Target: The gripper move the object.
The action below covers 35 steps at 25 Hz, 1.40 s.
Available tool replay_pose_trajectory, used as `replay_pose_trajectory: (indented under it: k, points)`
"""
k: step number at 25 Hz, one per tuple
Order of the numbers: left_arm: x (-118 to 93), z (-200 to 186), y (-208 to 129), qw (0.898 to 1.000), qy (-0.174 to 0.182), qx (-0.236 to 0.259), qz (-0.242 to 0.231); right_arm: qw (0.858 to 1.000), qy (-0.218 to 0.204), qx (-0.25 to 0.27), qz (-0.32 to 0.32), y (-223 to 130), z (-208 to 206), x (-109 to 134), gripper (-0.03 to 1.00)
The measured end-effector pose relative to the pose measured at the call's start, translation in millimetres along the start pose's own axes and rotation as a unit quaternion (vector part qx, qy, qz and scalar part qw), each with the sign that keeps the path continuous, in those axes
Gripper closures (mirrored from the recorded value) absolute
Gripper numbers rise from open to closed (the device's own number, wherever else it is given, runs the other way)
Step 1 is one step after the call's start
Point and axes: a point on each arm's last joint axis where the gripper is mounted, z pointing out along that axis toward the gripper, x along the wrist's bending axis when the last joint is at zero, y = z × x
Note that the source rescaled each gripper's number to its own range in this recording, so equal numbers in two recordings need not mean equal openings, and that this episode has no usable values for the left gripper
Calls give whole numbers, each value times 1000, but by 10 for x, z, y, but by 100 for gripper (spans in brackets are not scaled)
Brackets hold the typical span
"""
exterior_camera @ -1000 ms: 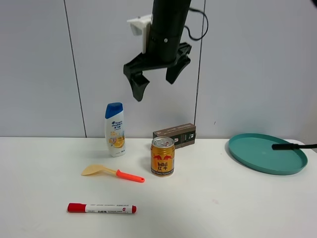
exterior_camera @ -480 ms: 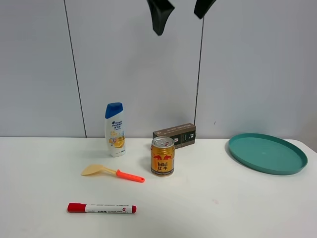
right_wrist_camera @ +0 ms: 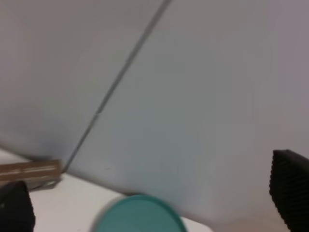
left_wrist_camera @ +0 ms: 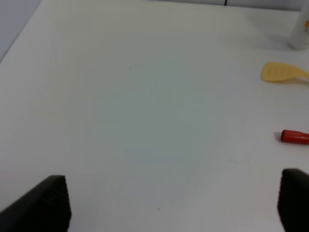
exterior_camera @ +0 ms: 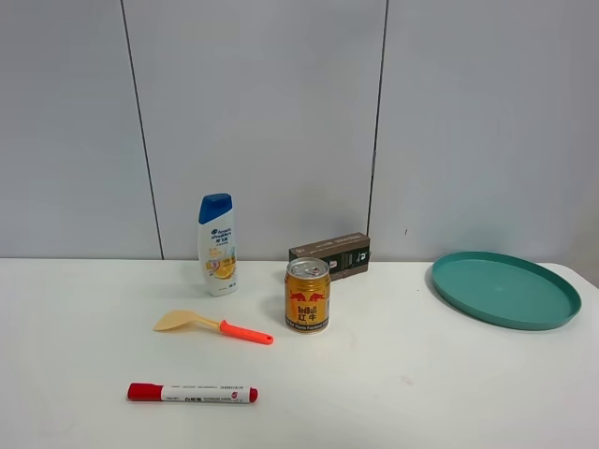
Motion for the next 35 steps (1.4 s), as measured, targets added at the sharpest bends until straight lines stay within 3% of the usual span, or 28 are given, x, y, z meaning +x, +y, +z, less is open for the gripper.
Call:
replay_pose_trajectory:
  k: [9,15,20,25,29,35]
  points:
    - [0,0,0,1000,0,0,0,993,-112,-2,42,-219,-379,-899,-3]
    - [0,0,0,1000,0,0,0,984,-173,19,43,-362,-501,-1237,-3]
    - [0,0,0,1000,0,0,0,967,-251,30,37,-450,-708,-1484,-3]
    - [0,0,0,1000,0,0,0,952,-300,22,50,-513,-979,-1633,-3]
    - [0,0,0,1000,0,0,0,952,-297,2,68,-550,-1201,-1662,-3]
    - [0,0,0,1000,0,0,0,978,-176,-68,93,-567,-1574,-1495,-3]
